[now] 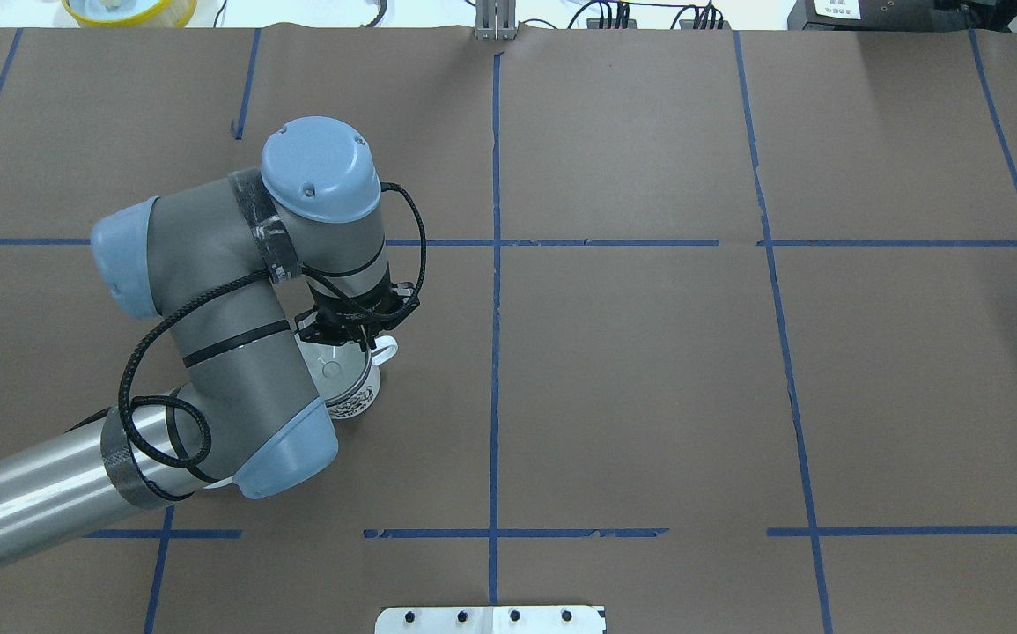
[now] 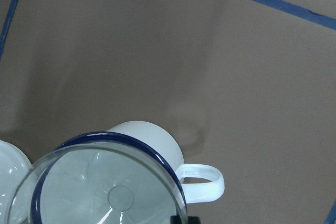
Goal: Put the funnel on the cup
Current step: 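Lower the funnel into the mug opening and open the left gripper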
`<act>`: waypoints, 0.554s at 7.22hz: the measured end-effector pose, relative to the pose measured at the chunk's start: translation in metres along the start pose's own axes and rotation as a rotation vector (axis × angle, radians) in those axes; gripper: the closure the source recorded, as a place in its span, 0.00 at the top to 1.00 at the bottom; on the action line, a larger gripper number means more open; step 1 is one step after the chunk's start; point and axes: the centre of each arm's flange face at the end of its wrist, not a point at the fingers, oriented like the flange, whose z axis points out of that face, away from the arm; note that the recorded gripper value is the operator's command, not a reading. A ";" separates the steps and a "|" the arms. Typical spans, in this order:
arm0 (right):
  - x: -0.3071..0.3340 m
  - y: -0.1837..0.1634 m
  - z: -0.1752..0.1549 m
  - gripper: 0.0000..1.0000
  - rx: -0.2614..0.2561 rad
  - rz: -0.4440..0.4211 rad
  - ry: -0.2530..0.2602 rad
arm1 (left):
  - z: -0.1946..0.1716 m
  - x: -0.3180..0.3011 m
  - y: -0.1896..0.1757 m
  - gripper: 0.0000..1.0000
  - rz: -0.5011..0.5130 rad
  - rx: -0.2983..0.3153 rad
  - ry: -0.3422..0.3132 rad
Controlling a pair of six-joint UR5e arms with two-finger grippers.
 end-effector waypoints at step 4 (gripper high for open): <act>0.000 0.000 0.000 1.00 0.000 0.000 0.000 | -0.006 -0.011 0.000 1.00 0.031 0.005 0.014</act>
